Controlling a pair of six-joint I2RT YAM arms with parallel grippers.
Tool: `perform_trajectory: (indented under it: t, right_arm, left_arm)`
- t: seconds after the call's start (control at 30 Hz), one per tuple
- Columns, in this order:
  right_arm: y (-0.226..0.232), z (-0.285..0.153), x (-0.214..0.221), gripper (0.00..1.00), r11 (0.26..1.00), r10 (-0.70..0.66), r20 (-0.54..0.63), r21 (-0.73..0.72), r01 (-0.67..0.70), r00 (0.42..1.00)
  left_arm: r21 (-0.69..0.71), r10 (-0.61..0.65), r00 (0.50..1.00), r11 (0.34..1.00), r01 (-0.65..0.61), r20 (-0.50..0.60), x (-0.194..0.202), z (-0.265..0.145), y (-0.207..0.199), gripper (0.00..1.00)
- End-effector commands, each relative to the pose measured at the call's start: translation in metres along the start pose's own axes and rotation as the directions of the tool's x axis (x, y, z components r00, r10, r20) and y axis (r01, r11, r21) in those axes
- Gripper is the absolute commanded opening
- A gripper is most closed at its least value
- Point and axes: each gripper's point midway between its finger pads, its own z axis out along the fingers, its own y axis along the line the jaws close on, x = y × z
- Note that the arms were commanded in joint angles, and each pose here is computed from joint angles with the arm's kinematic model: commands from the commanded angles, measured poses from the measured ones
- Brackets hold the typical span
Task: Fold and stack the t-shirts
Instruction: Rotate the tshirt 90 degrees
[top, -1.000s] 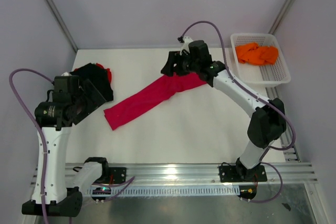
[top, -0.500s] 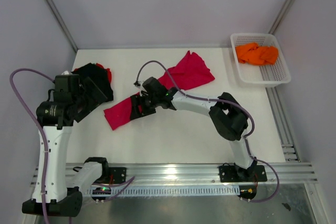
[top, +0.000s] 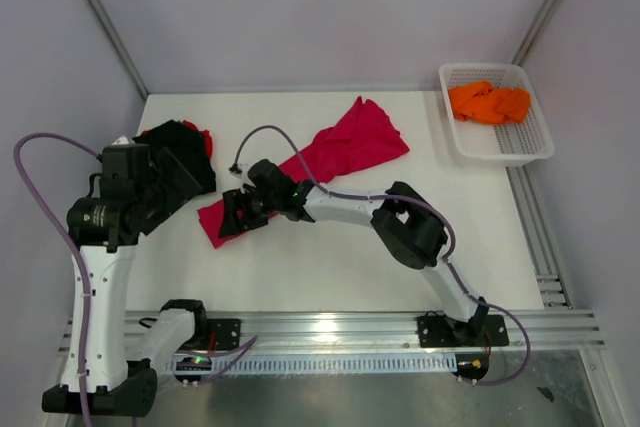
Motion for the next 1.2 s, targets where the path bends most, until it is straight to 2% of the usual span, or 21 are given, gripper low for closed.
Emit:
perform_trajectory:
  t: [0.0, 0.17, 0.33, 0.57, 0.83, 0.9, 1.17]
  right_arm:
    - [0.008, 0.011, -0.018, 0.72, 0.997, -0.025, 0.088, -0.068, 0.031, 0.996]
    - [-0.001, 0.021, -0.025, 0.72, 0.997, -0.047, 0.132, -0.048, 0.053, 0.99]
    - [0.006, 0.021, -0.054, 0.72, 0.995, -0.083, 0.216, -0.03, 0.091, 0.973]
    - [0.013, 0.028, -0.079, 0.72, 0.993, -0.113, 0.25, -0.006, 0.119, 0.962]
    - [-0.032, 0.039, -0.073, 0.72, 0.989, -0.101, 0.216, 0.127, 0.075, 0.971]
    - [-0.047, 0.037, -0.063, 0.72, 0.983, -0.087, 0.177, 0.175, 0.056, 0.98]
    - [-0.067, 0.033, -0.045, 0.72, 0.972, -0.066, 0.131, 0.233, 0.034, 0.989]
  left_arm:
    - [0.029, -0.018, 1.0, 0.999, 0.018, 0.021, -0.001, -0.009, -0.001, 0.96]
    - [0.016, -0.018, 1.0, 1.0, 0.018, 0.016, 0.007, -0.015, 0.007, 0.97]
    - [-0.009, -0.003, 1.0, 1.0, 0.004, 0.025, 0.011, -0.021, 0.018, 0.97]
    - [-0.028, 0.004, 0.999, 1.0, -0.003, 0.035, 0.014, -0.026, 0.027, 0.97]
    - [-0.009, -0.009, 0.999, 1.0, 0.01, 0.051, 0.013, -0.033, 0.025, 0.97]
    - [-0.009, -0.009, 0.999, 1.0, 0.009, 0.049, 0.014, -0.034, 0.025, 0.97]
    - [-0.002, -0.014, 0.999, 1.0, 0.014, 0.035, 0.015, -0.029, 0.022, 0.96]
